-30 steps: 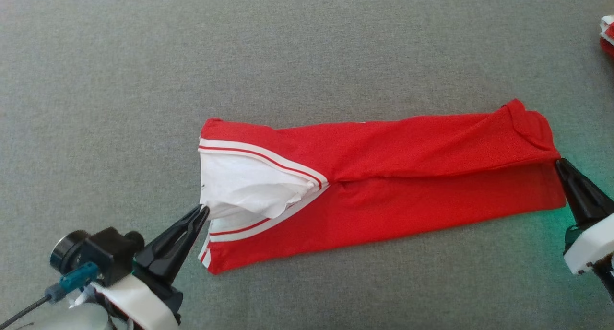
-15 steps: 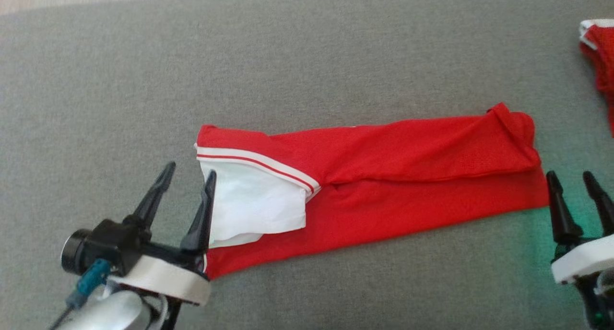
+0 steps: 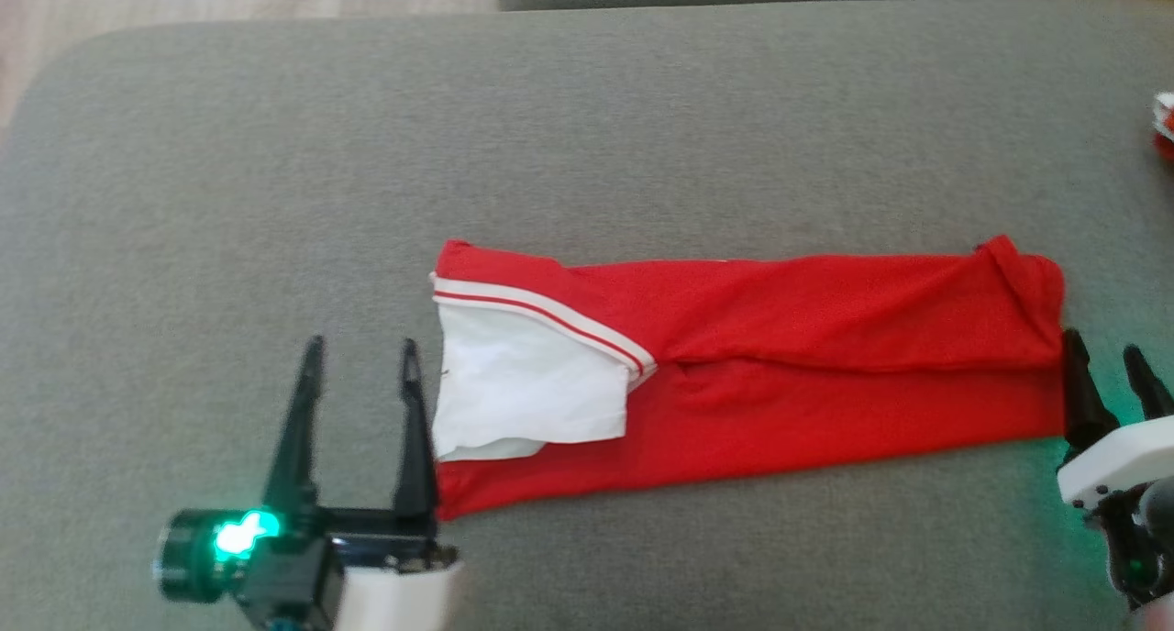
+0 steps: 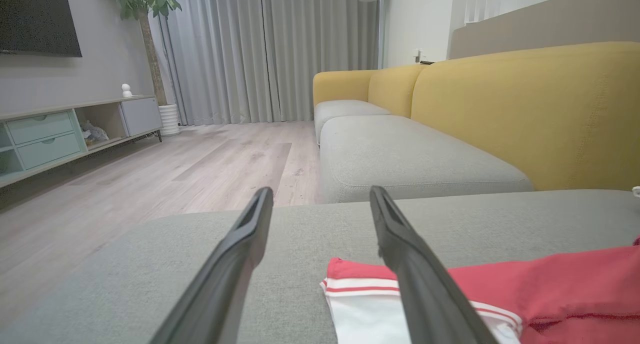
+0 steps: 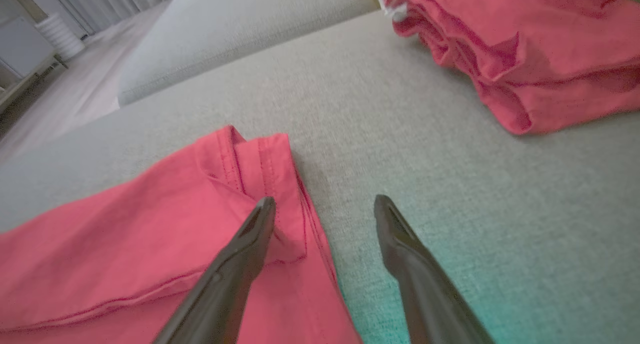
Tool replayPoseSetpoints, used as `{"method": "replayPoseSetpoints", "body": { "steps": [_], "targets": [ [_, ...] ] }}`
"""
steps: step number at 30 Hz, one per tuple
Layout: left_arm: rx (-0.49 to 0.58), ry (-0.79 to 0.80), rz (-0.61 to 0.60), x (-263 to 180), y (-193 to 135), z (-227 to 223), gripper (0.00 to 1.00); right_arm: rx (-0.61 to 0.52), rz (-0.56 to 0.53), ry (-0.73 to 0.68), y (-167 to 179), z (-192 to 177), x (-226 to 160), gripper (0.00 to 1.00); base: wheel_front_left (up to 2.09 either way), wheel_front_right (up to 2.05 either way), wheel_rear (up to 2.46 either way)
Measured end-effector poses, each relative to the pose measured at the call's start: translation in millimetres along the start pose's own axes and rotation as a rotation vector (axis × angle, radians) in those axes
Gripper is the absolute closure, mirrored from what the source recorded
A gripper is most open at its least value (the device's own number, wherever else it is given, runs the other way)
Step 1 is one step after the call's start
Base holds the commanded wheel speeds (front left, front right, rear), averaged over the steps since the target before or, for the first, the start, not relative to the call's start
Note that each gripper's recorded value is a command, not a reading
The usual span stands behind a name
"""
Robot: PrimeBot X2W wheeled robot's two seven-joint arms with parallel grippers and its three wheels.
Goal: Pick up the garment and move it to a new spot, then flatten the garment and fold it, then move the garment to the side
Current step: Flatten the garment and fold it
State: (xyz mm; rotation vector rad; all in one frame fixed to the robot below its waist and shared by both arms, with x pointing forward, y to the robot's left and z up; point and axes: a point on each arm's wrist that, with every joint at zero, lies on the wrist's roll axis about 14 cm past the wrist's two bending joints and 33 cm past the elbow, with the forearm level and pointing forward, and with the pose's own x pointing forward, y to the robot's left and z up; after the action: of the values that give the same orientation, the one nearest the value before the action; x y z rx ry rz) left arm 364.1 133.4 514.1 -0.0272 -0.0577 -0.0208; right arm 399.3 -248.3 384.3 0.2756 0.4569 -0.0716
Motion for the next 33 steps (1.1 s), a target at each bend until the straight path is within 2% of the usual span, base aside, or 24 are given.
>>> {"method": "replayPoseSetpoints", "body": {
  "steps": [3,5,6,8,9,10,14,19,23,26,27,28,30,33],
  "targets": [
    [-0.013,-0.01,-0.002,-4,-4,2,0.0,0.0,-0.013,0.053,-3,-11,5,0.0,0.0,0.0,0.0],
    [-0.019,-0.015,0.004,-7,-3,3,0.0,0.0,-0.016,0.135,-3,-29,5,0.0,0.0,0.0,0.0],
    [-0.017,-0.016,0.008,-9,-1,3,0.0,-0.002,-0.01,0.157,0,-34,6,0.04,0.0,0.0,0.0],
    [-0.012,-0.022,0.019,-10,4,4,0.0,-0.003,0.004,0.189,3,-37,6,0.51,0.0,0.0,0.0],
    [-0.011,-0.026,0.024,-10,6,5,0.0,0.005,0.008,0.202,3,-37,7,0.69,0.0,0.0,0.0],
    [-0.01,-0.029,0.028,-10,8,5,0.0,0.011,0.016,0.212,5,-38,7,1.0,0.0,0.0,0.0],
    [-0.012,-0.047,0.03,-9,10,9,0.0,0.037,0.058,0.226,18,-39,5,1.0,0.0,0.0,0.0],
    [-0.024,-0.05,-0.003,-9,4,8,0.0,0.062,0.041,0.162,9,-27,-1,1.0,0.0,0.0,0.0],
    [-0.032,-0.058,-0.045,-3,-5,9,0.0,0.074,-0.012,0.109,-16,-13,-8,1.0,0.0,0.0,0.0],
    [-0.038,-0.056,-0.085,3,-15,6,0.0,0.05,-0.088,0.068,-53,5,-17,1.0,0.0,0.0,0.0],
    [-0.037,-0.051,-0.108,7,-19,3,0.0,0.036,-0.133,0.033,-74,22,-22,1.0,0.0,0.0,0.0],
    [-0.038,-0.048,-0.12,9,-22,2,0.0,0.034,-0.147,0.009,-81,31,-24,1.0,0.0,0.0,0.0],
    [-0.041,-0.041,-0.137,13,-26,-2,0.0,0.035,-0.157,-0.03,-87,45,-28,1.0,0.0,0.0,0.0],
    [-0.049,-0.032,-0.162,19,-32,-7,0.0,0.085,-0.106,-0.077,-73,63,-30,1.0,0.0,0.0,0.0]
  ]
}}
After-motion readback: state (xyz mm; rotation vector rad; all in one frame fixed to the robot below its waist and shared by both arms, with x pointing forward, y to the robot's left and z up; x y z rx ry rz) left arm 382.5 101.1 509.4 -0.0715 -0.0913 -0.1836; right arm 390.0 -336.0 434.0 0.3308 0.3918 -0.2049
